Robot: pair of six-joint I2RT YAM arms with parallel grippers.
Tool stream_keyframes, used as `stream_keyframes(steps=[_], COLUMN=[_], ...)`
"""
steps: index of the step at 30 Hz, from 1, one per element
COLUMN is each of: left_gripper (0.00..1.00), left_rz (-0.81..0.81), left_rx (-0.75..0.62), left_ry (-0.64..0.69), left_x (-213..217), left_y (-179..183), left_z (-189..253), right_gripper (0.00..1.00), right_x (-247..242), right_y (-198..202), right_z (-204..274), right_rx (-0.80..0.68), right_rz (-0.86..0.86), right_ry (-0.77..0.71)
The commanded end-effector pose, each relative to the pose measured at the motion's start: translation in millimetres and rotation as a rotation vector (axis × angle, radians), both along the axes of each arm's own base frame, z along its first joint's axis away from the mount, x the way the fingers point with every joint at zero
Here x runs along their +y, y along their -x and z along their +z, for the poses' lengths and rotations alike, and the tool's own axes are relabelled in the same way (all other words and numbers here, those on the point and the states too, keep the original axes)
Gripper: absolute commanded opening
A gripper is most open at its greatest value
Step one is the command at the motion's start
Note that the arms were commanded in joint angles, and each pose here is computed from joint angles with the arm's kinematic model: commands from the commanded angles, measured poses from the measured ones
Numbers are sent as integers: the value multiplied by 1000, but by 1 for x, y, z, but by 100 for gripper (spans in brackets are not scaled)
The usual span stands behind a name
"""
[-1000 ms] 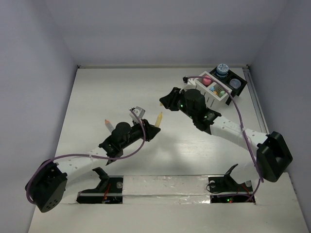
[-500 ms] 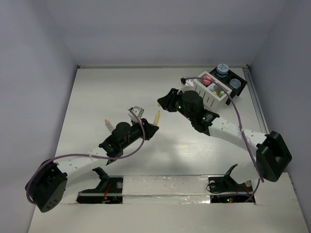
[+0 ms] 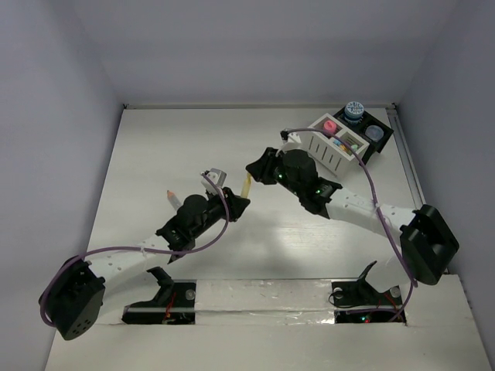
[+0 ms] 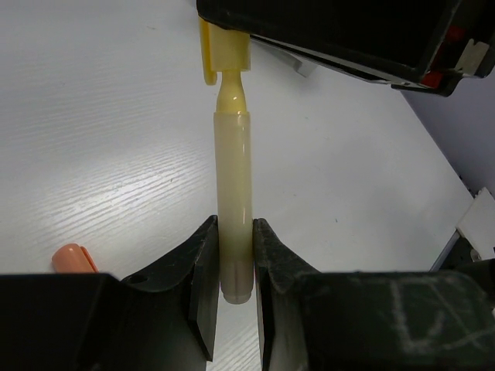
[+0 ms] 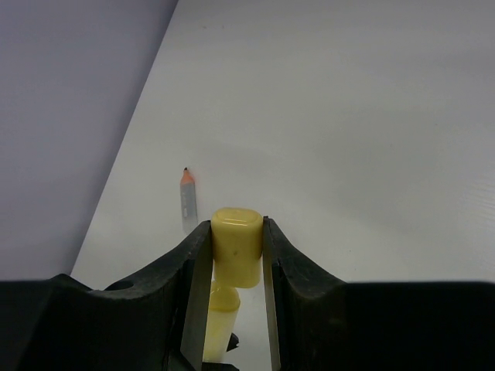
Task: Sort the stationery into containers
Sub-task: Close the pen cap on the pen.
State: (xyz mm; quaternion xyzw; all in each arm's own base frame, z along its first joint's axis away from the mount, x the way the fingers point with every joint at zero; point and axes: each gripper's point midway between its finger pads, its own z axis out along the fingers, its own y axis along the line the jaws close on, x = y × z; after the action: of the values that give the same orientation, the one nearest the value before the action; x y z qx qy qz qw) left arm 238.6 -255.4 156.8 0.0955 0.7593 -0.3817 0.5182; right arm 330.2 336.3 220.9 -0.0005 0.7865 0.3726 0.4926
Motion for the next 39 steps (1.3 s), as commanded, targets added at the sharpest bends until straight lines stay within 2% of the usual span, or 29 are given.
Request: stream_keyframes(steps=[1, 14, 22, 30, 35, 38, 39], left_gripper=[0, 0, 0, 0, 0, 0, 0], left_rz=[13, 23, 36, 86, 101, 127, 135], left_rx=[-59, -71, -97, -101, -111, -123, -129], left_ry=[41, 60, 130, 152, 134, 123, 129], left_x=[-2, 1, 5, 11, 11, 14, 15], left_y=[-6, -6, -2, -7, -13, -17, -18], left_z=[24, 30, 49, 61, 69, 74, 78], right_gripper=[14, 15, 14, 14, 13, 7, 2], right_x=[7, 11, 27, 37, 46, 43, 40], right_y=[2, 9, 29, 53, 72, 81, 84], right_z=[22, 30, 15, 28, 17, 3, -8], right_rx=[-51, -71, -42, -47, -1, 23, 41], right_rz=[9, 23, 95, 173, 236, 244, 242], right_ry=[-60, -83, -152, -223, -202, -186, -172])
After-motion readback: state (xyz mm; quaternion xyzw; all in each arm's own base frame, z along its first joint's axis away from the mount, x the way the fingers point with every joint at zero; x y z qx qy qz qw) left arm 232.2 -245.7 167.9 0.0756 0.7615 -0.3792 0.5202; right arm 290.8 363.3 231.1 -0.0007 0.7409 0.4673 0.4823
